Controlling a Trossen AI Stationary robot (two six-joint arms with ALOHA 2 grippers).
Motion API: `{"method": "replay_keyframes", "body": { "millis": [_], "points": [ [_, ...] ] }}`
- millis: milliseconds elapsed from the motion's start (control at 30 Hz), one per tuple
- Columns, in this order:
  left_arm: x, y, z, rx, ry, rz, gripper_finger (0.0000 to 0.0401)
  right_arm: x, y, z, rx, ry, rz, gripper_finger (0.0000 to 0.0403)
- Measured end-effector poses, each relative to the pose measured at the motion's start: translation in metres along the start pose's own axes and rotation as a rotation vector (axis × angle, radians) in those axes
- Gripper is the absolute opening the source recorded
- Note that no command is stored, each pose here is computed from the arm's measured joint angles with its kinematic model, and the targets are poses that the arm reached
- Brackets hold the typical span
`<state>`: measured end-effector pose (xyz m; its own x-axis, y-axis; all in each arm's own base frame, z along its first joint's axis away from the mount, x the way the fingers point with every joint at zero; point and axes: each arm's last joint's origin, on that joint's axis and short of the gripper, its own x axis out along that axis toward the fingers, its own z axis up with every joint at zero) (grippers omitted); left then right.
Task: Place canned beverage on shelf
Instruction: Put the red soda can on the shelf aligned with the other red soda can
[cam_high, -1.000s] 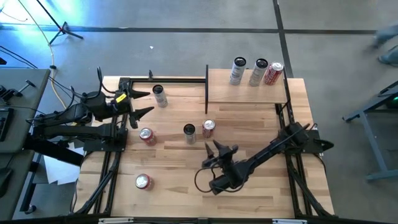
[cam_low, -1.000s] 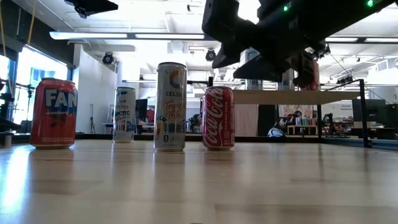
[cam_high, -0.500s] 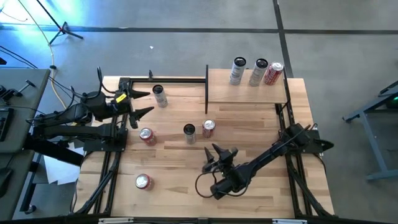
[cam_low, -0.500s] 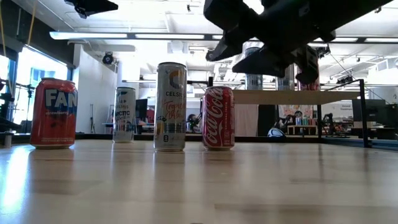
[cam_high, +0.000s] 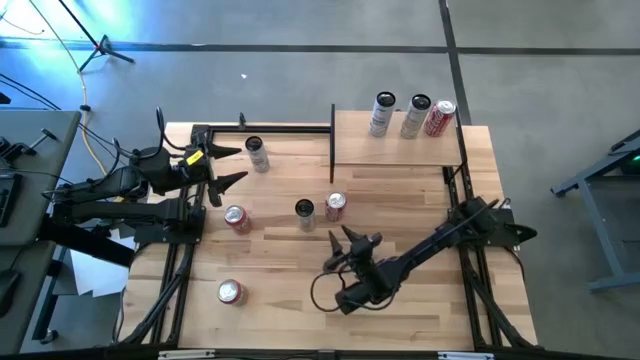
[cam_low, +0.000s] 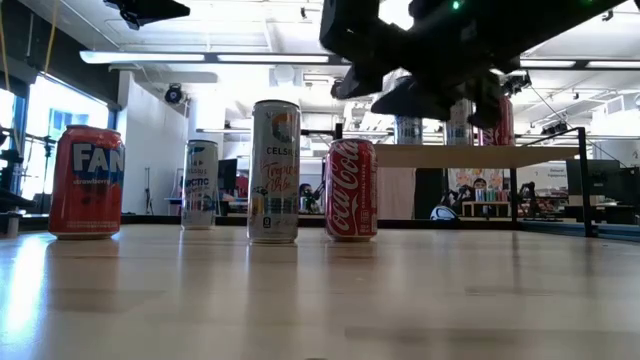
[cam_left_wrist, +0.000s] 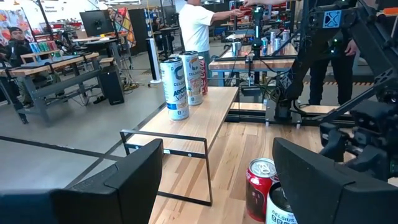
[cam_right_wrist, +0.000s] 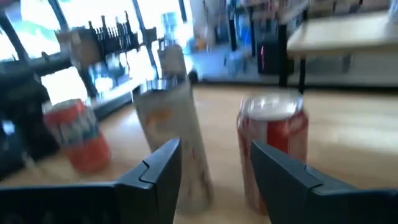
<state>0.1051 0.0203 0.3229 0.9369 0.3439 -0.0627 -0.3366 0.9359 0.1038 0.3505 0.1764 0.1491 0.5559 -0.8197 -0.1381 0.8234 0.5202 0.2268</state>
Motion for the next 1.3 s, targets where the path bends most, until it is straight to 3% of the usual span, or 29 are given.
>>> {"method": "replay_keyframes", "body": {
  "millis": [67, 200, 367, 633, 900, 1300],
  "points": [
    [0.0, 0.0, 0.0, 0.0, 0.0, 0.0, 0.028, 0.004, -0.001, -0.003, -0.032, 0.062, 0.001, 0.0177],
    [0.0, 0.0, 0.0, 0.0, 0.0, 0.0, 0.028, 0.013, -0.003, -0.013, -0.09, 0.057, -0.021, 0.0177],
    [0.0, 0.0, 0.0, 0.0, 0.0, 0.0, 0.028, 0.021, -0.005, -0.025, -0.05, 0.026, -0.047, 0.0177],
    [0.0, 0.0, 0.0, 0.0, 0.0, 0.0, 0.028, 0.043, -0.005, -0.021, -0.011, 0.002, -0.094, 0.0199],
    [0.0, 0.0, 0.0, 0.0, 0.0, 0.0, 0.028, 0.057, -0.008, -0.023, 0.002, 0.088, -0.113, 0.0208],
    [0.0, 0.0, 0.0, 0.0, 0.0, 0.0, 0.028, 0.062, -0.015, -0.051, 0.175, 0.075, -0.144, 0.0213]
  ]
}}
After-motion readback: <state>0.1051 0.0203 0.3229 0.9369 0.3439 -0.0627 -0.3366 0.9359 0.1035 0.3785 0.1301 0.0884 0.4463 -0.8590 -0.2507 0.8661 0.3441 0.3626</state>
